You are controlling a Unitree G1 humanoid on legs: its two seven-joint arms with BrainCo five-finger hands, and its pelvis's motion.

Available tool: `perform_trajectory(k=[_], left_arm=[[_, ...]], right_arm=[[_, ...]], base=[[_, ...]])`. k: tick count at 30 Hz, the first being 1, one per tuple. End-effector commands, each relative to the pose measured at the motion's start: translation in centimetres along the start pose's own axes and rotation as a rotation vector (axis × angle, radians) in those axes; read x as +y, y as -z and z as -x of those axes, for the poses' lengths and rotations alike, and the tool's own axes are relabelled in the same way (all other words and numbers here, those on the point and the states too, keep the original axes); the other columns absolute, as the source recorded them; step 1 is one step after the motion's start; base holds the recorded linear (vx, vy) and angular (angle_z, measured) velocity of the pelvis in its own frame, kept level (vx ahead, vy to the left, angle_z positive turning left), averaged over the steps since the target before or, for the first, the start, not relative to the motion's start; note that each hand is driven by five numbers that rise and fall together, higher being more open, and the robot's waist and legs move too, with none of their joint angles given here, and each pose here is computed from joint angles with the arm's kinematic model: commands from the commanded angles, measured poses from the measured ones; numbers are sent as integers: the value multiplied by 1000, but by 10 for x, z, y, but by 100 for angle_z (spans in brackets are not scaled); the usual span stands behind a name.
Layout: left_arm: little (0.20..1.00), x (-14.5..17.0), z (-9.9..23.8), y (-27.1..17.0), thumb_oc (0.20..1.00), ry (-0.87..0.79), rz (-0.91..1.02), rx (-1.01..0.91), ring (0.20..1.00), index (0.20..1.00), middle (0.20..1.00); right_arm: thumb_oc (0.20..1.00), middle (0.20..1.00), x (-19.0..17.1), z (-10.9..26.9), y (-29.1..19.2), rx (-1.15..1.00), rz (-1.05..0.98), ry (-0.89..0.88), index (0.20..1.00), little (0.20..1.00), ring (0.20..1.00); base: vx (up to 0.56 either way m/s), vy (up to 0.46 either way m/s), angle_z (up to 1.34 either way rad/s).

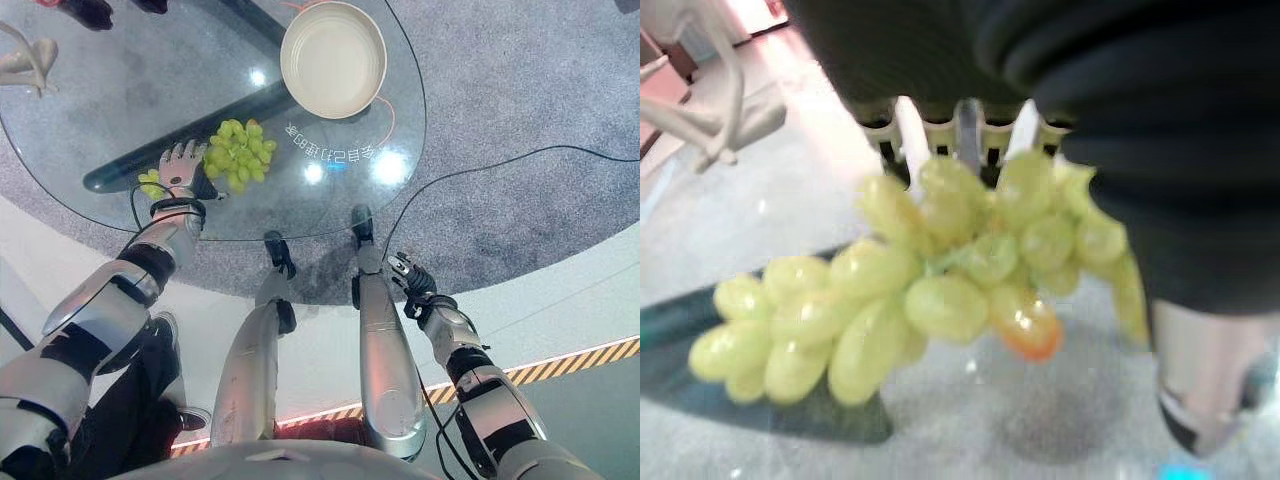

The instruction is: Pick up fruits into the plate

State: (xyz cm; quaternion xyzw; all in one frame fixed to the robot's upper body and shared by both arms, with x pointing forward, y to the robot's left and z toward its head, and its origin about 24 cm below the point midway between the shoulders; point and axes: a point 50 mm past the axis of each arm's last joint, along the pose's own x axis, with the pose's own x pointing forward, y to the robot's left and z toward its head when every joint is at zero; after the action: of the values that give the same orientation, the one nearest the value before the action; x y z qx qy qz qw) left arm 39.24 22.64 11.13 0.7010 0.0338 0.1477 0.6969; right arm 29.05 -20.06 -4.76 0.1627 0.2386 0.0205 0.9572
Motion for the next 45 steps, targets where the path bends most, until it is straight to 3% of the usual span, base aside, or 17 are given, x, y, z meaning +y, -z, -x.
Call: perform_trajectory(k=[1, 14, 15, 17, 45], left_arm=[[1000, -4, 2, 31, 1000, -19, -37, 146, 1000, 1000, 1000], [1000, 32, -4, 63, 1000, -262, -220, 341, 1000, 1000, 1000], [536, 36, -5, 64, 536, -279, -229, 347, 536, 536, 536], [200, 43, -8, 65, 200, -301, -239, 350, 200, 200, 200], [200, 62, -15, 56, 200, -361, -176, 299, 200, 200, 200]], right_arm=[[1000, 1000, 14, 2, 12, -12, -66, -50, 1000, 1000, 1000], [1000, 1000, 31, 1, 11, -58, -234, -154, 1000, 1000, 1000], [1000, 1000, 31, 1, 12, -58, -245, -157, 1000, 1000, 1000], [1000, 1000, 30, 1, 13, -58, -259, -164, 1000, 1000, 1000], [1000, 1000, 32, 4, 13, -88, -282, -192, 1000, 1000, 1000]], base=[[0, 0, 0], [-5, -9, 0], [-7, -19, 7], [0, 0, 0], [0, 0, 0]])
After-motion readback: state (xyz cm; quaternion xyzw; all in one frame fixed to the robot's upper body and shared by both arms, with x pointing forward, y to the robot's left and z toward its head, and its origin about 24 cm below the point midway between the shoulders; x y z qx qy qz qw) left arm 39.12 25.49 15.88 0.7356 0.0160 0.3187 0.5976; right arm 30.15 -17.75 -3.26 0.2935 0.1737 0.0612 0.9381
